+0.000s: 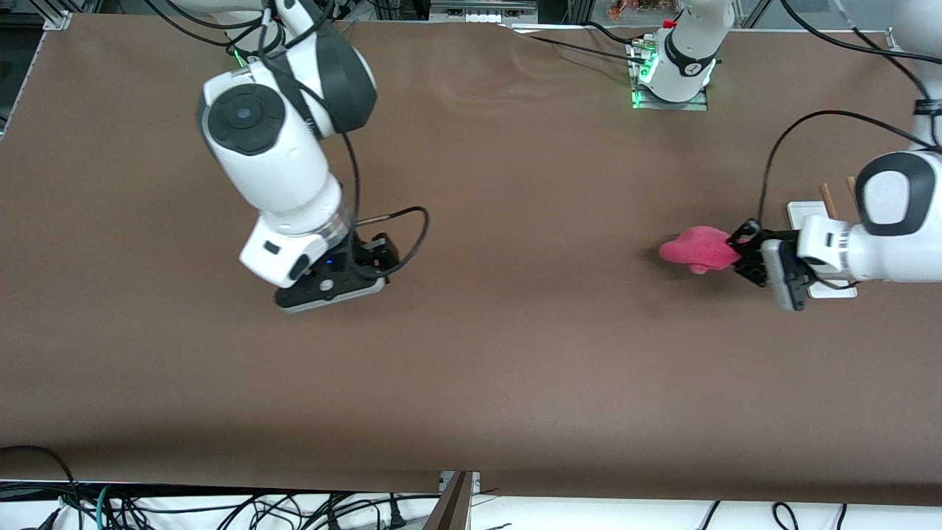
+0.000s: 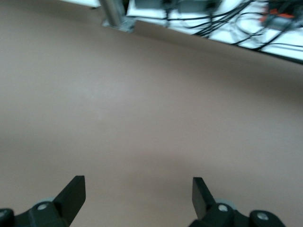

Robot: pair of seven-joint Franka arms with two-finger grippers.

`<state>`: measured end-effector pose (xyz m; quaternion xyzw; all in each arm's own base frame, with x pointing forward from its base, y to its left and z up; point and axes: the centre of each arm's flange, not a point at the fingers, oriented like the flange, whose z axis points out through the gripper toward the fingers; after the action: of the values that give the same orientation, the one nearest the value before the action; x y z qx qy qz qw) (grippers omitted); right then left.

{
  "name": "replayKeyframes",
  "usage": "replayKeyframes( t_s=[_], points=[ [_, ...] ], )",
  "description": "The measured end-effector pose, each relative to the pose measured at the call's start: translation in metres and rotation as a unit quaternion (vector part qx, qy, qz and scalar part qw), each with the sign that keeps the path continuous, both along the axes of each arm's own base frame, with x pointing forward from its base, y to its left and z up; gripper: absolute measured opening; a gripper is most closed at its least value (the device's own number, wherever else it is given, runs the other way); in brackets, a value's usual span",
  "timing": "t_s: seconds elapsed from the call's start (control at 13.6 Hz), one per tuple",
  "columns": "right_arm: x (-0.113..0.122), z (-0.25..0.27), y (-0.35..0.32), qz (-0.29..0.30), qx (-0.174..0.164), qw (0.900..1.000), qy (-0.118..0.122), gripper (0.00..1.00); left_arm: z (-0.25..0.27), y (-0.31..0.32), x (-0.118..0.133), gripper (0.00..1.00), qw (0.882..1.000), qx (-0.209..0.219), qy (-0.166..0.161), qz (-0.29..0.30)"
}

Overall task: Pass towel and hang on rack
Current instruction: 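Drape the towel over the wooden dowels with the left gripper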

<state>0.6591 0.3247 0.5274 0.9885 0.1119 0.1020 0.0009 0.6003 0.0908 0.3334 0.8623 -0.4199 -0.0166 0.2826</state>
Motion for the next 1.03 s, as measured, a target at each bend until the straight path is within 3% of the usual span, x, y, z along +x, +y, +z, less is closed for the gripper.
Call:
replayKeyframes(
  t_s=[0.22,0.44,0.59,0.73,1.03],
  points=[
    [0.016,0.015,-0.050,-0.004,-0.027,1.000,-0.014,1.00,-0.011,0.098,-0.027,0.03,0.997,0.076,0.024,0.024],
    [0.023,0.019,-0.096,0.014,-0.060,0.998,0.011,1.00,-0.012,0.165,-0.049,0.03,0.987,0.153,0.045,0.034],
    [0.027,0.024,-0.125,0.002,-0.064,0.998,0.020,1.00,-0.009,0.200,-0.061,0.03,0.979,0.192,0.055,0.040],
    [0.034,0.030,-0.165,-0.019,-0.063,0.998,0.024,1.00,-0.001,0.230,-0.071,0.03,0.972,0.222,0.061,0.054],
    [0.028,0.034,-0.247,-0.048,-0.053,0.996,0.046,1.00,-0.006,0.282,-0.091,0.03,0.965,0.233,0.072,0.095]
  ],
)
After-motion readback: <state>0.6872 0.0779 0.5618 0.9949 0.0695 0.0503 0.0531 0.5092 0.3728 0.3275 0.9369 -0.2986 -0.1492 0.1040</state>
